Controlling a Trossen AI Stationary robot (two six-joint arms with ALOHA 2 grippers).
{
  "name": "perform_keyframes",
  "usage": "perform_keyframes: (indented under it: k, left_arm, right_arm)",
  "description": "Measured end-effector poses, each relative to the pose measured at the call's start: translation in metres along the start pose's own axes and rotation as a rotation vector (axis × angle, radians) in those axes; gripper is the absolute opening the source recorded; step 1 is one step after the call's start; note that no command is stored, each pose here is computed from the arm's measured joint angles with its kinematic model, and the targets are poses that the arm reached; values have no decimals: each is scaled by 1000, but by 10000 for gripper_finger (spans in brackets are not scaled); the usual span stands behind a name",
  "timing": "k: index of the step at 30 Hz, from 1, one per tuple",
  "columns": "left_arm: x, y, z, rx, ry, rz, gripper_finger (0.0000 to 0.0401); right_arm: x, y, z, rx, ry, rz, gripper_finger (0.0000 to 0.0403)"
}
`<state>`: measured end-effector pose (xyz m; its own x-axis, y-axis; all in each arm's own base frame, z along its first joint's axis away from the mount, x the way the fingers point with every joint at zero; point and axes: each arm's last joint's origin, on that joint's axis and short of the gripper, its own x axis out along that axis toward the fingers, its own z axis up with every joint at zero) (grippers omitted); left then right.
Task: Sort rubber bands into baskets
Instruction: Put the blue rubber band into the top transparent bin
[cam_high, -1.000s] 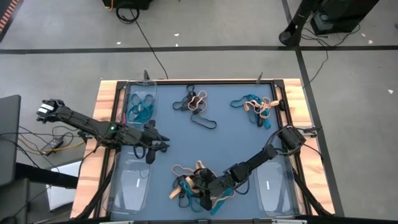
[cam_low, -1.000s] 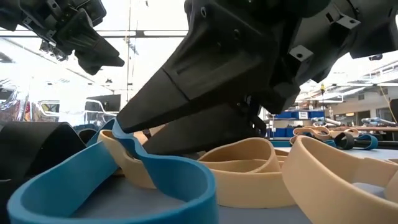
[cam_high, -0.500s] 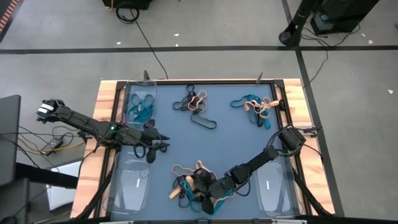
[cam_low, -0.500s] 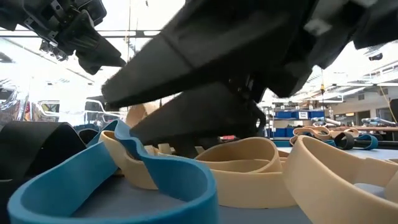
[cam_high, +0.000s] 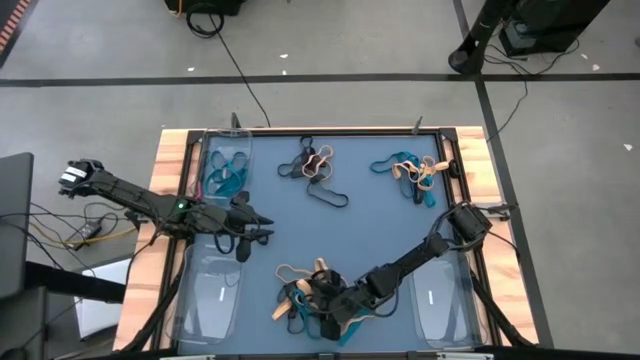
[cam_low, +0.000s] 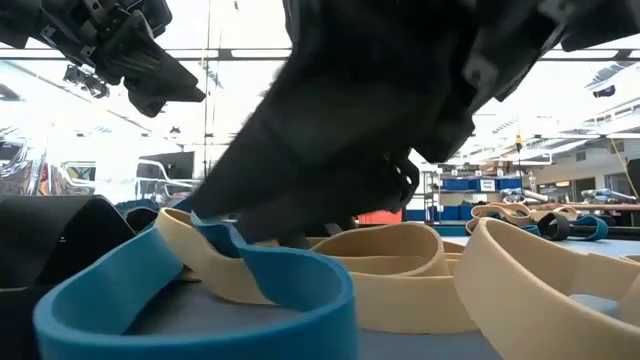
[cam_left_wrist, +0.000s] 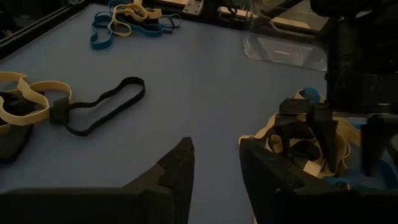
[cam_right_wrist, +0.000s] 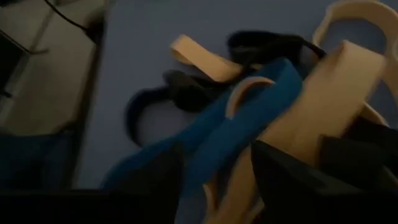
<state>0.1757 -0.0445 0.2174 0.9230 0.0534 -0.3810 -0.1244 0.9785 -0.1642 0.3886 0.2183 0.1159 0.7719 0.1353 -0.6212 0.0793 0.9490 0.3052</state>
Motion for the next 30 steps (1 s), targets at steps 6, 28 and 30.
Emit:
perform_keyframes:
  k: [6,28,30]
  left_arm:
    - [0,0,0,1,2,1,133]
    - [0,0,-1,-1,10,2,133]
    - [0,0,-1,0,10,2,133]
  right_arm:
    - [18,-6,-8,13,6,2,166]
    - [2,-9,26,-37,6,28,156]
    - [4,-14,27,-30,13,13,150]
